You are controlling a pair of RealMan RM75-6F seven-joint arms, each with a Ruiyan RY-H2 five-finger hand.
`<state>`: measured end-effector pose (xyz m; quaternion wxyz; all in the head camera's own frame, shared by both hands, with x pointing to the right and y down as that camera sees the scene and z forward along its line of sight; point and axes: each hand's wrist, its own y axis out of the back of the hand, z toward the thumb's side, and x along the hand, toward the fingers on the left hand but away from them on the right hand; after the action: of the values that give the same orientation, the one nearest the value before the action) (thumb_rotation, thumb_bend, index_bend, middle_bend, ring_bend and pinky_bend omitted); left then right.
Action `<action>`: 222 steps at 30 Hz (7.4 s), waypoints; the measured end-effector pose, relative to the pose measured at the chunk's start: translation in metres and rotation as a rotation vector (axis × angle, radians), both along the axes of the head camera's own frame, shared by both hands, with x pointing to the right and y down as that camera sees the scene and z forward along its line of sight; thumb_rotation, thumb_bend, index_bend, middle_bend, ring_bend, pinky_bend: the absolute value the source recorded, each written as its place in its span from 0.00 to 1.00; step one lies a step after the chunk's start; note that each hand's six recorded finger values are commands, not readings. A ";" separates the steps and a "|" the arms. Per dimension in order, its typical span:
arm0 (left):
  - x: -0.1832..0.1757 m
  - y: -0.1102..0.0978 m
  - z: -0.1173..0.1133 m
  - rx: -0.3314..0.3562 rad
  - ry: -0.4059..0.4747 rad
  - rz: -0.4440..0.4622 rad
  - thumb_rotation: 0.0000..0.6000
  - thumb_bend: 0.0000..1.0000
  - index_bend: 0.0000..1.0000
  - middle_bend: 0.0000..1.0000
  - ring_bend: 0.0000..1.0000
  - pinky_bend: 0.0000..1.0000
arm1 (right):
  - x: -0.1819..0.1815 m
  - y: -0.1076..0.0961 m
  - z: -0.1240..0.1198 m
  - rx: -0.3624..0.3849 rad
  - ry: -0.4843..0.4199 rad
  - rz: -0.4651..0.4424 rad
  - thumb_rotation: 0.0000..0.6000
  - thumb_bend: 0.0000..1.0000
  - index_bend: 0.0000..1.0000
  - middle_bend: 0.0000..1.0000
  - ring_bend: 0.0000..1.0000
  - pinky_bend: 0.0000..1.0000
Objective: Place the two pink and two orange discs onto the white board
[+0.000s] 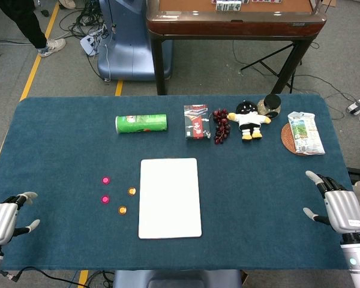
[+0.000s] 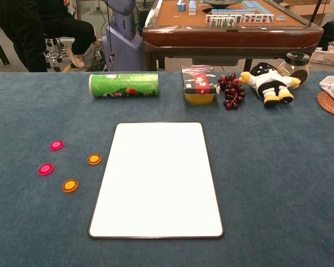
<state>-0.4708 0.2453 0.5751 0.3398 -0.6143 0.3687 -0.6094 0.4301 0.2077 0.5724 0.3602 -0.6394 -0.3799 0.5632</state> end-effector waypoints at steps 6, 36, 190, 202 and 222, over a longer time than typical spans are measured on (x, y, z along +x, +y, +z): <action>0.001 -0.002 -0.002 0.011 0.016 0.007 1.00 0.12 0.40 0.50 0.51 0.72 | -0.001 0.001 0.001 -0.005 -0.008 -0.001 1.00 0.00 0.19 0.25 0.22 0.41; 0.129 -0.037 0.041 -0.223 0.283 0.384 1.00 0.11 0.27 1.00 1.00 1.00 | 0.007 0.001 -0.022 0.055 -0.036 0.026 1.00 0.00 0.22 0.27 0.22 0.41; 0.203 -0.082 0.112 -0.280 0.038 0.462 1.00 0.32 0.62 1.00 1.00 1.00 | 0.012 -0.001 -0.016 0.018 -0.053 0.039 1.00 0.00 0.22 0.27 0.22 0.41; 0.250 -0.072 0.078 -0.229 0.116 0.579 1.00 0.32 0.63 1.00 1.00 1.00 | 0.020 -0.003 -0.023 0.042 -0.057 0.067 1.00 0.00 0.22 0.27 0.22 0.41; 0.290 -0.025 0.085 -0.181 0.091 0.776 1.00 0.32 0.63 1.00 1.00 1.00 | 0.029 -0.004 -0.030 0.061 -0.058 0.096 1.00 0.00 0.22 0.28 0.22 0.41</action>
<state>-0.1810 0.2201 0.6603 0.4726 -0.7616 0.0688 -0.4382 0.4594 0.2038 0.5427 0.3409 -0.6250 -0.4374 0.5494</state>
